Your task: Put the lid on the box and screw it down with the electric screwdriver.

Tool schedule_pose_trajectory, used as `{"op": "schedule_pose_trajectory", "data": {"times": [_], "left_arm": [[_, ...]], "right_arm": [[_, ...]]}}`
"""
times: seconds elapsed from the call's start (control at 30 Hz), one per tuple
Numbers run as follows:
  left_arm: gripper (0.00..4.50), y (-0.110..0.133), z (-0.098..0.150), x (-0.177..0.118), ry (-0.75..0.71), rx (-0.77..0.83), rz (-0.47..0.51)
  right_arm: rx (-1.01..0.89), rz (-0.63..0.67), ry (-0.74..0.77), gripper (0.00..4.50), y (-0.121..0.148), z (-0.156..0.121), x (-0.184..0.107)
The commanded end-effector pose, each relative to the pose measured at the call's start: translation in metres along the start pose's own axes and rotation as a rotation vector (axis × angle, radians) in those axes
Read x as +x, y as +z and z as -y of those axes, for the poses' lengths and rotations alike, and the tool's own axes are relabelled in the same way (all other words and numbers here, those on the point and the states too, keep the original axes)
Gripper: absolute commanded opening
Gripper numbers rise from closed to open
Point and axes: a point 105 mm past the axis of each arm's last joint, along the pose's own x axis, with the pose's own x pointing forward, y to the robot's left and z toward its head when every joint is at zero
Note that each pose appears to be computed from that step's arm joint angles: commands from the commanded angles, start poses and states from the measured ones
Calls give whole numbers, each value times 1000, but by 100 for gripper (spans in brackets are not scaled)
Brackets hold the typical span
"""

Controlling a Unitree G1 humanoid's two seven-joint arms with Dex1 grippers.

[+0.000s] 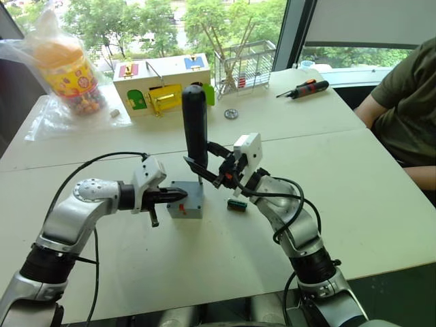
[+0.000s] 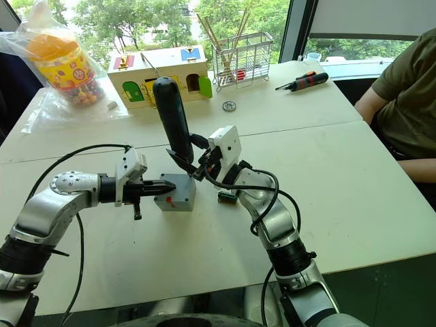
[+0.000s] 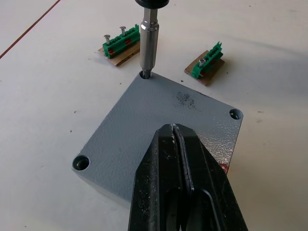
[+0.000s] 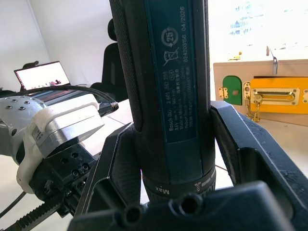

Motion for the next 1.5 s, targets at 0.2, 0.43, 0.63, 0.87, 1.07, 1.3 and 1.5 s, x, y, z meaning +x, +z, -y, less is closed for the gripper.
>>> {"op": "schedule_pose_trajectory", "data": {"times": [0.2,0.43,0.63,0.87,1.07,1.3,1.5], "left_arm": [[0,-12,1,3,8,-19,-31],[0,-12,2,6,4,-15,-26],[0,-11,2,7,-2,-8,-26],[0,-10,2,9,-7,-4,-24],[0,-11,2,13,-12,-6,-22],[0,-13,-2,13,-5,-11,-17],[0,-7,-4,11,-14,-17,6]], "right_arm": [[126,-190,3,193,-57,-8,-12],[141,-205,-1,193,-65,-10,-17],[140,-213,-1,193,-68,-11,-17],[134,-215,-5,193,-68,-10,-19],[121,-200,-19,193,-61,-4,-19],[122,-135,-82,193,-42,11,-18],[79,77,-121,193,53,40,-14]]}}
